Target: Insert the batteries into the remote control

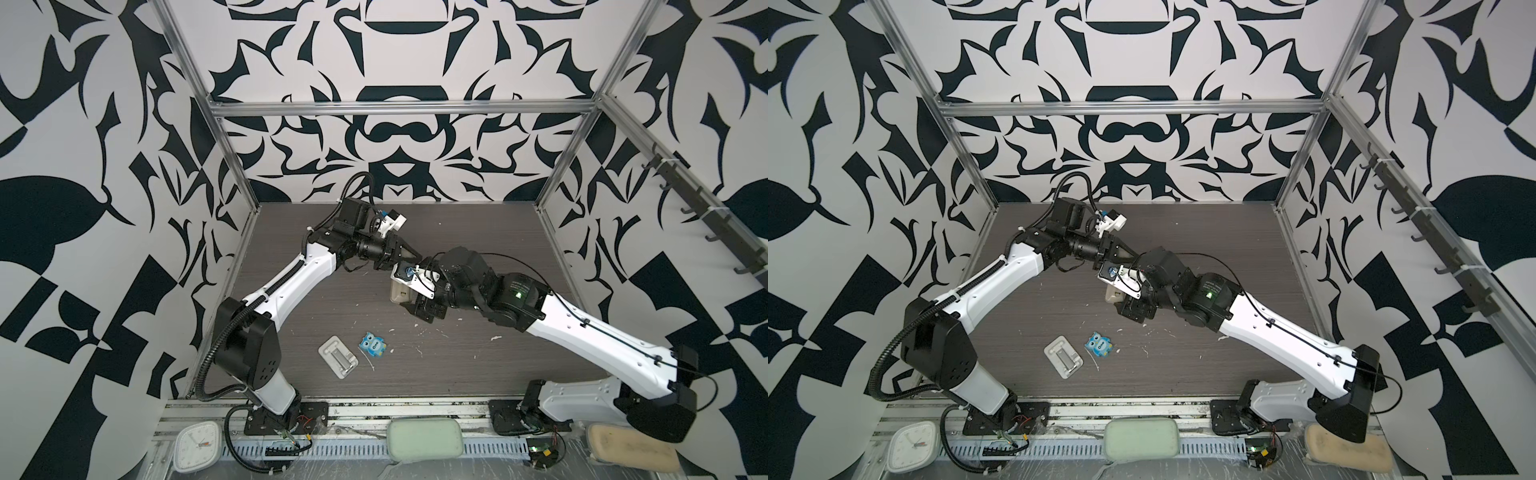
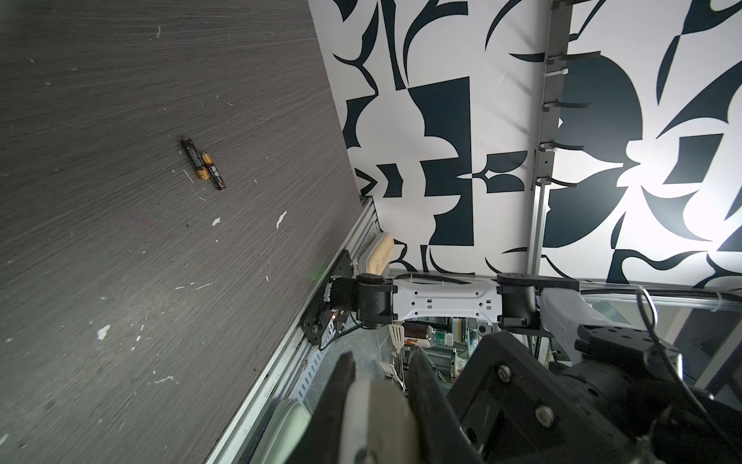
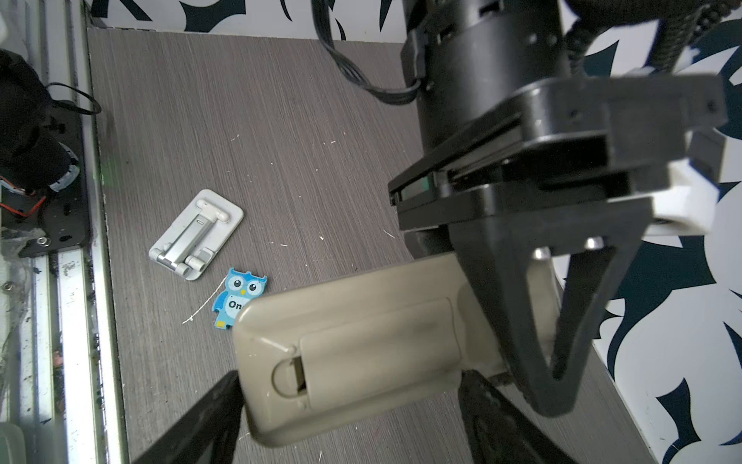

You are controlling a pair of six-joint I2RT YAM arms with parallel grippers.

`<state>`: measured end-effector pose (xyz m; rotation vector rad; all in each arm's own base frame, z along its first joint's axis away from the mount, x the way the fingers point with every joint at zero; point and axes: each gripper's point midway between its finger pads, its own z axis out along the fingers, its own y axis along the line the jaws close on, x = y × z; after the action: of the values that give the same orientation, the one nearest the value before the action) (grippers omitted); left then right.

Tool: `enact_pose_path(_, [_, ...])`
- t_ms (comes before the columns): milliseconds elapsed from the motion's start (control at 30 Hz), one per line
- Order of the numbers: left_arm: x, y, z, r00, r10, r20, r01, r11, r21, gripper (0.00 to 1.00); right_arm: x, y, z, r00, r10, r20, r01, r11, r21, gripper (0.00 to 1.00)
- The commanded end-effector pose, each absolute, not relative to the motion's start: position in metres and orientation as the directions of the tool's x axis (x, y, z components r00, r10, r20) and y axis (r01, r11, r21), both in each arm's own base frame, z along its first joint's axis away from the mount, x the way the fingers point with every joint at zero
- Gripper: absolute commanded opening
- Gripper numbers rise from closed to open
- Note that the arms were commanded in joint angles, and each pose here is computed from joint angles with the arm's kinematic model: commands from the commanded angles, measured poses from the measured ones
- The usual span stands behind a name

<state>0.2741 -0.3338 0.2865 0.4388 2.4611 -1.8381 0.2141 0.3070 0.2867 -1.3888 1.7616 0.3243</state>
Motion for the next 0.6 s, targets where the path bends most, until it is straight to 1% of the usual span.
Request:
enact_pose_path(0, [0.270, -0.335, 0.299, -0.949, 0.229, -0.217, 0.270, 0.235, -0.934, 0.00, 0.213, 0.307, 0.323, 0.023, -0.628, -0.778, -0.878, 0.360, -0.317, 0.87])
enact_pose_path(367, [0.267, -0.335, 0.297, -0.946, 0.244, -0.212, 0.269, 0.226, -0.936, 0.00, 0.220, 0.316, 0.339, 0.059, -0.619, -0.784, -0.868, 0.356, -0.346, 0.87])
enact_pose_path(567, [0.266, -0.336, 0.302, -0.943, 0.255, -0.216, 0.272, 0.208, -0.940, 0.00, 0.229, 0.319, 0.331, 0.062, -0.644, -0.763, -0.855, 0.359, -0.373, 0.87])
